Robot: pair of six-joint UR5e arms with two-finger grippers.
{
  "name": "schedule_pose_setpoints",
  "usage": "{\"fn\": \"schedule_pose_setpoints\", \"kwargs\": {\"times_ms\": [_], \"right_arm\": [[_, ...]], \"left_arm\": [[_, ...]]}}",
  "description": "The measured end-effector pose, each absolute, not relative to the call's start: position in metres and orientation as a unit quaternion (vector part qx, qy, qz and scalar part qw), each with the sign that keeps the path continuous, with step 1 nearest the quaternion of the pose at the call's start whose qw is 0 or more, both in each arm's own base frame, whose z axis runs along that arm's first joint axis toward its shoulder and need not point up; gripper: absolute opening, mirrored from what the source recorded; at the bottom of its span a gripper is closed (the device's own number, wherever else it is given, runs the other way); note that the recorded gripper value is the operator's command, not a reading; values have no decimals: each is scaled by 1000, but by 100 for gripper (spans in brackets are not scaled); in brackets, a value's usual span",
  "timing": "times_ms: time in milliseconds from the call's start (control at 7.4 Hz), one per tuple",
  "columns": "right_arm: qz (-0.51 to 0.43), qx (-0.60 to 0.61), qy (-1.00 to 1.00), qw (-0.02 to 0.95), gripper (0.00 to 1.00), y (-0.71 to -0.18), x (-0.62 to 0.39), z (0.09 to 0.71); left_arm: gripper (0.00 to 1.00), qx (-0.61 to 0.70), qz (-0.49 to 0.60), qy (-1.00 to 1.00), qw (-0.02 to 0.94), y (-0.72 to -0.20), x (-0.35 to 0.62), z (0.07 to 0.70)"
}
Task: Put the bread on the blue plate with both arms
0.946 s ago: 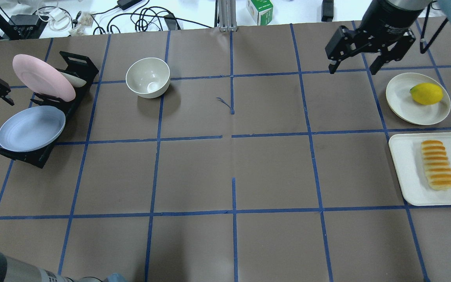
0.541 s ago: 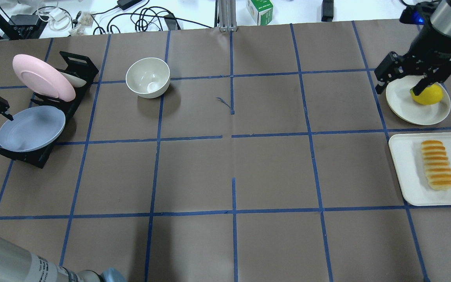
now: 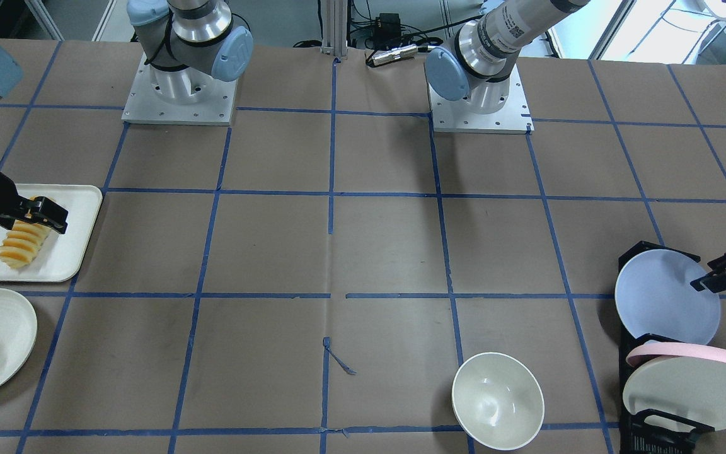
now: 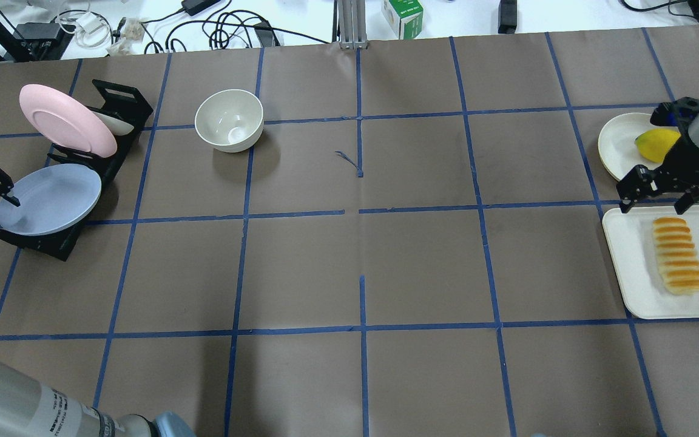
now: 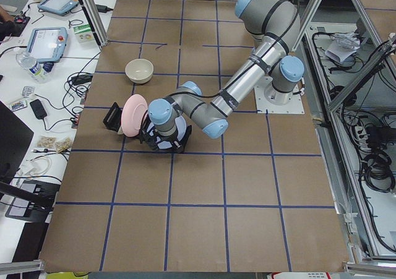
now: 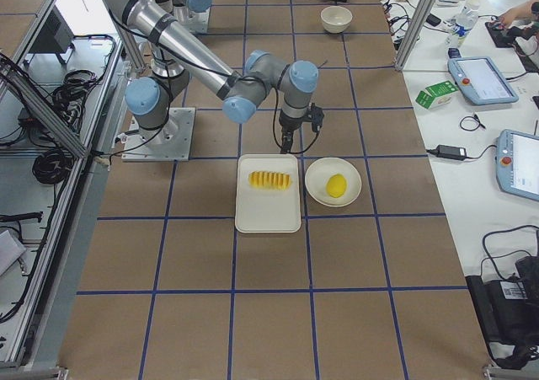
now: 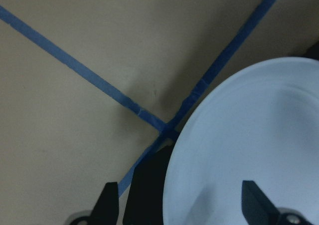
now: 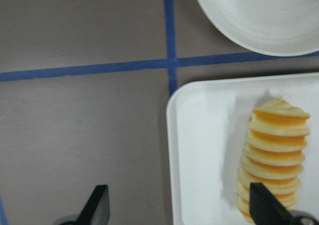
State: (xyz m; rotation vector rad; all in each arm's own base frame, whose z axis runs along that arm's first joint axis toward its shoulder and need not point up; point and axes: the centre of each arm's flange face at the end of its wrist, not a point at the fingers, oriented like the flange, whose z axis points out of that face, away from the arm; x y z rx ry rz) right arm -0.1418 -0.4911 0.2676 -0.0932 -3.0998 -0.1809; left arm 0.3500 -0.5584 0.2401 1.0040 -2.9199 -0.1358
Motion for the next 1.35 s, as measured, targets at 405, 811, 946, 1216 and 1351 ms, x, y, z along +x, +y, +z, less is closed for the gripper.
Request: {"fn": "schedule_pose_setpoints", "kwargs": {"times_ms": [405, 811, 946, 1216, 1351], "right_arm": [[-77, -15, -996, 31, 100, -460, -187, 232], [-77, -16, -996, 32, 100, -466, -205, 193], [-81, -15, -996, 31, 100, -465, -207, 180], [-87, -7, -996, 27, 36, -460, -206, 168], [-82, -1, -996, 30, 0, -462, -207, 173]], "left_arm": [[0, 327, -43, -943, 32, -556, 352, 239], [0, 321, -30, -946, 26, -553, 351, 262], [0, 315, -30, -948, 26, -550, 348, 278], [0, 295, -62, -952, 59, -536, 320, 315], [0, 289, -85, -949, 96, -527, 295, 331]]}}
